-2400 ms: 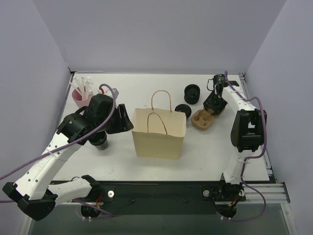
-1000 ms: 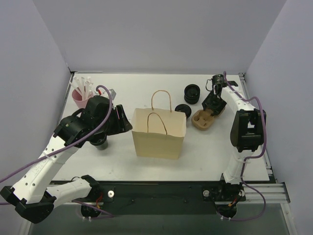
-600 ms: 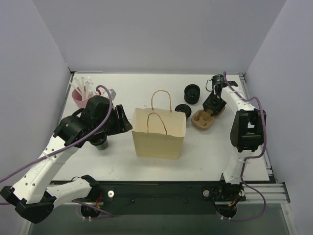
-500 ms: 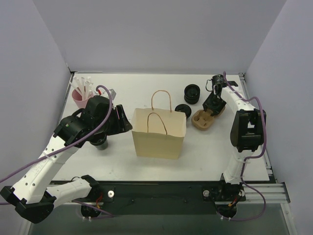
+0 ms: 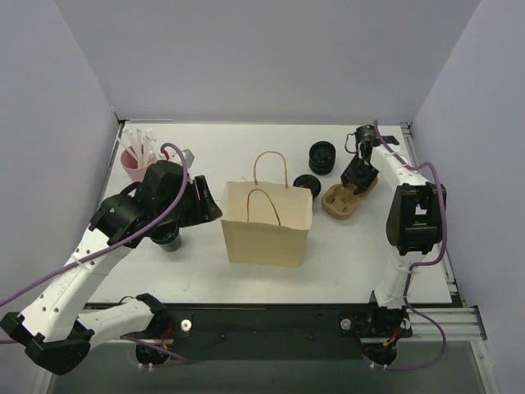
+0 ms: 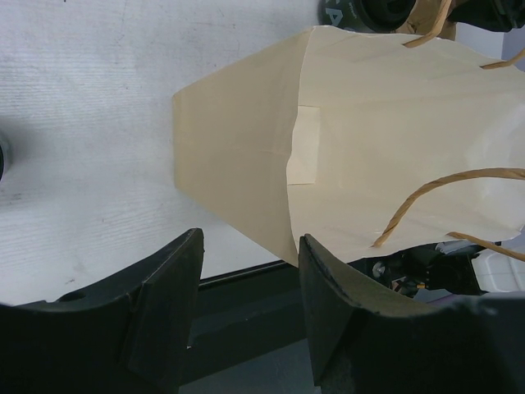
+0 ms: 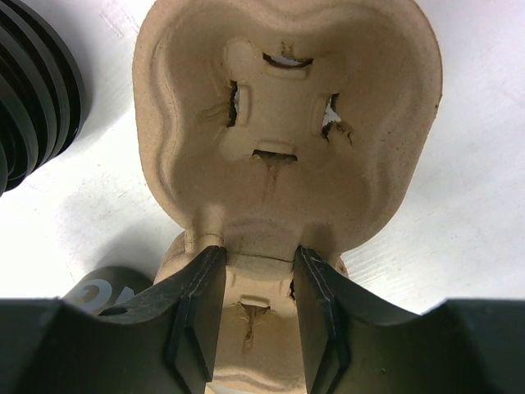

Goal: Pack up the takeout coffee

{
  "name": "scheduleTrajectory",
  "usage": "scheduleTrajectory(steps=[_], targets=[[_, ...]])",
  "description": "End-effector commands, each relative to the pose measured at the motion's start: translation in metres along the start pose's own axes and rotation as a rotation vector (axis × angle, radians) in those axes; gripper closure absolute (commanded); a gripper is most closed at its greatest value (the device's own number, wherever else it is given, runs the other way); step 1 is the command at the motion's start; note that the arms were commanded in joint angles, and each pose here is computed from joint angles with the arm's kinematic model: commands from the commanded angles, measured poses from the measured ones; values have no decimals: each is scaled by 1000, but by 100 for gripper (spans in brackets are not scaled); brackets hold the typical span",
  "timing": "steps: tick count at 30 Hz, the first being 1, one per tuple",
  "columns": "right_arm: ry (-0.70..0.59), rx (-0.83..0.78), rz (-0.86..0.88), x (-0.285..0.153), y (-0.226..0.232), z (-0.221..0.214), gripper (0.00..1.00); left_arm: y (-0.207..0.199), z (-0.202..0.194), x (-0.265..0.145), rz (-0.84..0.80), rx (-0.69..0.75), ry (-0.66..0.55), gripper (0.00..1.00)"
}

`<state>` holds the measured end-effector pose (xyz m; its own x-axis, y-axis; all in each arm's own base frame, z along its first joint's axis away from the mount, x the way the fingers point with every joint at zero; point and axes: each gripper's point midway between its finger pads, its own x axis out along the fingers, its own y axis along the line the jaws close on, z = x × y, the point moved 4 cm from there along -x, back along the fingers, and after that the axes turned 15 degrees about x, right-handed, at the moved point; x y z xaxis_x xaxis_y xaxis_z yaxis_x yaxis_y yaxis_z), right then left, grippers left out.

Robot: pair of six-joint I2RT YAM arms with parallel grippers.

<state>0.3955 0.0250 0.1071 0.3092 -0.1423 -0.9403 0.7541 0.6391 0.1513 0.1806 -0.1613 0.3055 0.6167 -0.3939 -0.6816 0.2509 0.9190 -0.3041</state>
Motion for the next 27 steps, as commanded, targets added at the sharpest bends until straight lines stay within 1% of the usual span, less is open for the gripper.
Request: scheduleTrajectory(steps=[1,11,22,27], targets=[[-3,-42,-46,-3,-7,1,72,1,3,-8,-7,-12,-28,40],[-53,-50,17,-34,-4,8,74,1,1,-10,-18,-22,-40,40],[-89,-66,24,-51,-9,15,74,0,0,-13,-31,-24,-47,40],[-101,-98,48,-69,-10,17,74,0,1,-15,-34,-25,-52,40]])
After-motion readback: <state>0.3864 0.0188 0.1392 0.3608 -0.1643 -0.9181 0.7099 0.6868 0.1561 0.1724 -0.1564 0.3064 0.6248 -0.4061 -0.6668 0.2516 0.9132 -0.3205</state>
